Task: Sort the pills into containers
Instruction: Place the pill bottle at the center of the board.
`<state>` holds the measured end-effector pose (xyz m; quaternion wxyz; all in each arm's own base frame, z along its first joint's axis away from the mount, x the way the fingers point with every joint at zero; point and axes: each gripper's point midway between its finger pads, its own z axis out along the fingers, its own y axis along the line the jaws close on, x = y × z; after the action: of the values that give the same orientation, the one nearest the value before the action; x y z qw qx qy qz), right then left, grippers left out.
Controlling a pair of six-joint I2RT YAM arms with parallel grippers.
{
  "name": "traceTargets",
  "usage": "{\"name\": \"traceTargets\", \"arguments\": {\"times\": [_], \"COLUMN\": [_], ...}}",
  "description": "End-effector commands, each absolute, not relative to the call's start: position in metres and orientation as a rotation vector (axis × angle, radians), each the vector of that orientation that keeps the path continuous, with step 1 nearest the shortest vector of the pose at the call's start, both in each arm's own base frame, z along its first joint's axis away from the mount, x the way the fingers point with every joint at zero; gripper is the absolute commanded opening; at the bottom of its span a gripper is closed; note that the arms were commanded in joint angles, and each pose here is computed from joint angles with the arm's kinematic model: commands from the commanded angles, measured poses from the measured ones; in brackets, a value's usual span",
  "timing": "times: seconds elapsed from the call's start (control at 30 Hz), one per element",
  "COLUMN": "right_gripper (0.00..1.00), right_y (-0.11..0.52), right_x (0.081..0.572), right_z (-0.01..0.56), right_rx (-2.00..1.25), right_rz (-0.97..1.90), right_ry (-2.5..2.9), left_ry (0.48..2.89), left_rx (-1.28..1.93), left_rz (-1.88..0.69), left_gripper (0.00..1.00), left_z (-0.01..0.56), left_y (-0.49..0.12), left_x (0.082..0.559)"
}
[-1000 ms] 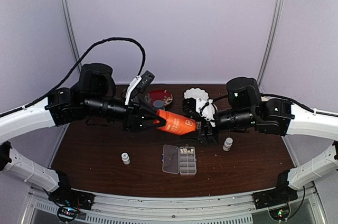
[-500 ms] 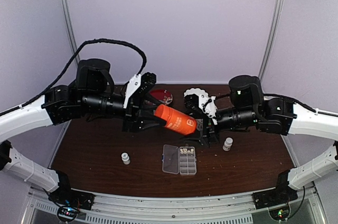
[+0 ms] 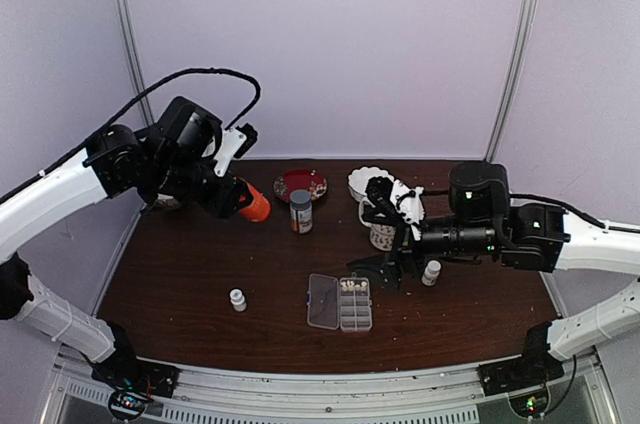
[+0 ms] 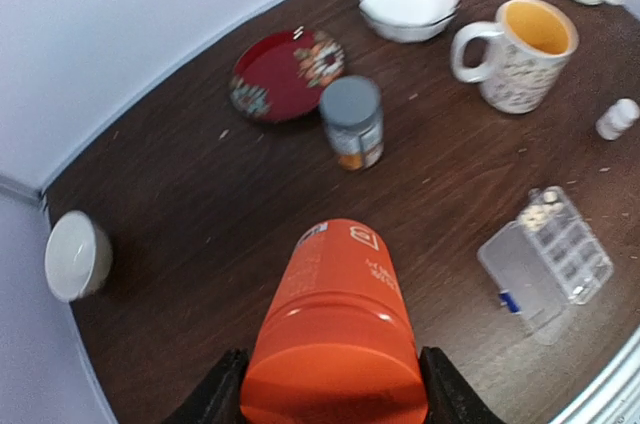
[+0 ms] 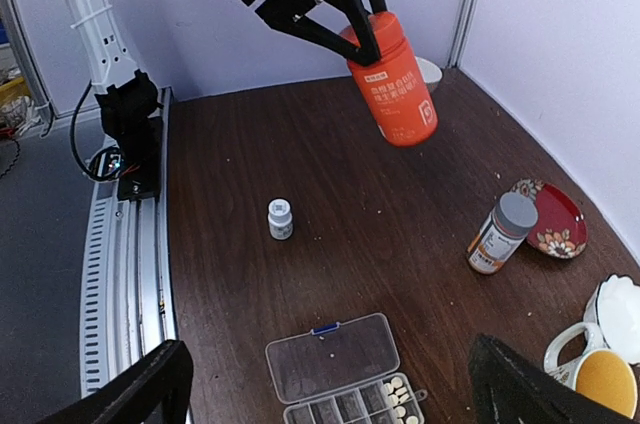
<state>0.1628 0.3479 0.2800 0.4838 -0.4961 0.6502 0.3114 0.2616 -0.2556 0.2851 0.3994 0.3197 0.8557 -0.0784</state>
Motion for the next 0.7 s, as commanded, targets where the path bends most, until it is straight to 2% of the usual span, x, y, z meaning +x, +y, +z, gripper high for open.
{"name": "traceTargets", "arguments": {"times": [0.0, 0.17, 0.3, 0.53, 0.67], "right_gripper": [1.0, 1.0, 1.0, 1.0, 1.0], "right_y": [0.356, 0.36, 0.35, 0.326, 0.321], "right_x": [0.182, 0.197, 0.211, 0.222, 0.219], "right_z": [0.287, 0.262, 0.237, 0.243, 0.247], "right_rx": [-1.06, -1.04, -0.982, -0.857, -0.869], "right_rz": [0.769, 0.737, 0.739, 0.651, 0.641], "right_ry": [1.751, 1.902, 2.062, 2.021, 2.001], "left_ry": [2.415, 2.562, 2.664, 2.796, 2.823], "left_rx": [0.569, 0.534, 0.429, 0.359, 0.319], "left_rz": [0.105, 0.12, 0.24, 0.193, 0.064], "left_gripper": [0.0, 0.0, 0.0, 0.0, 0.06], "left_z": [0.242, 0.195, 0.169, 0.121, 0.111], "left_y": [-0.19, -0.176, -0.149, -0.143, -0.151], "left_x": [0.28, 0.294, 0.304, 0.311, 0.313]}}
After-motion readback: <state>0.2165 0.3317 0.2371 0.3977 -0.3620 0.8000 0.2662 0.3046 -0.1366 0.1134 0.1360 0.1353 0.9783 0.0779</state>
